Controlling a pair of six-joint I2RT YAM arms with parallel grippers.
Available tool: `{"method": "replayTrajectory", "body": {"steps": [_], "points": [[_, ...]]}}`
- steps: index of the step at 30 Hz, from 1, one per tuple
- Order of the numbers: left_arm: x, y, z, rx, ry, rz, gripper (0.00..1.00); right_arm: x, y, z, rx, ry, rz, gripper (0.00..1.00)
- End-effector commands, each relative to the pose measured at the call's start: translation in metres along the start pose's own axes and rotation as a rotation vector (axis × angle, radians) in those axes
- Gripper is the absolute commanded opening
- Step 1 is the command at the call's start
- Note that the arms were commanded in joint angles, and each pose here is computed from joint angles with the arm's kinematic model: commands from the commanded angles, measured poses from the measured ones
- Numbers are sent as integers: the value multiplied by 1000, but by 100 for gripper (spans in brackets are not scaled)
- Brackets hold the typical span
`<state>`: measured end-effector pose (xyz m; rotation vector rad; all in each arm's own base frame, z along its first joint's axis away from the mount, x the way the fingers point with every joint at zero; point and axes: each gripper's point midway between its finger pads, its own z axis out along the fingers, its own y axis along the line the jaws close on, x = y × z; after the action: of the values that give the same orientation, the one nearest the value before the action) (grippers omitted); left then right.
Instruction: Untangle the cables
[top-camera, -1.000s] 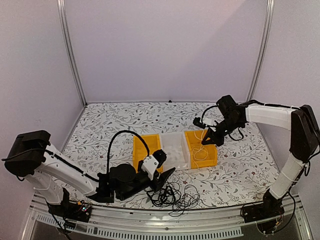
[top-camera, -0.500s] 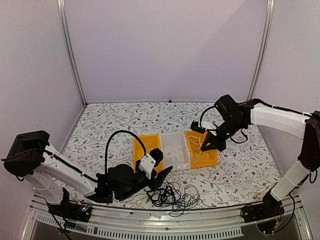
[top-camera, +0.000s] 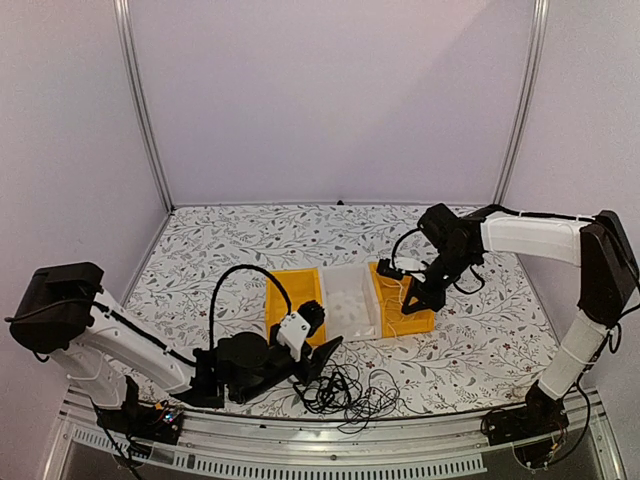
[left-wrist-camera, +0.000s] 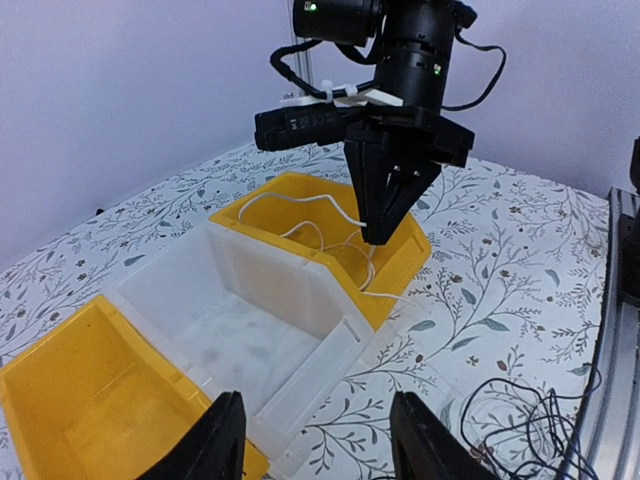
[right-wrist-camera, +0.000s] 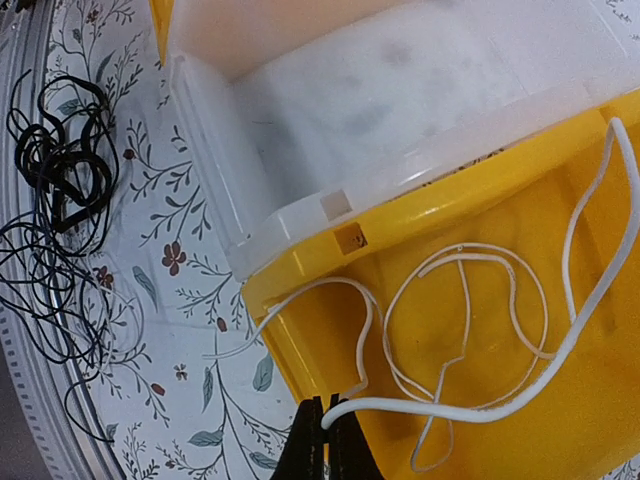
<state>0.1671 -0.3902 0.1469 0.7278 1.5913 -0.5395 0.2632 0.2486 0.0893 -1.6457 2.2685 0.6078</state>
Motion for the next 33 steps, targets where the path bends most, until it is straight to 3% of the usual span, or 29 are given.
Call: {"method": "replayTrajectory", "body": {"steps": [1,11,19,22,30,33], "points": [[0,8,-5,-20,-6,-29,49,-5,-22,0,69,-3,18,0],[5,1,3,-10,6,-3,49,-3,-61,5,204,20,65,0],[7,-1,4,-5,11,-9,49,-3,-45,8,142,20,48,0],[8,0,4,-9,13,-10,49,-2,-43,4,154,17,41,8],[4,-1,5,-8,11,-5,49,-17,-45,-29,239,-25,40,43],[3,2,4,-19,19,0,49,-27,-43,-50,276,-59,26,47]]}}
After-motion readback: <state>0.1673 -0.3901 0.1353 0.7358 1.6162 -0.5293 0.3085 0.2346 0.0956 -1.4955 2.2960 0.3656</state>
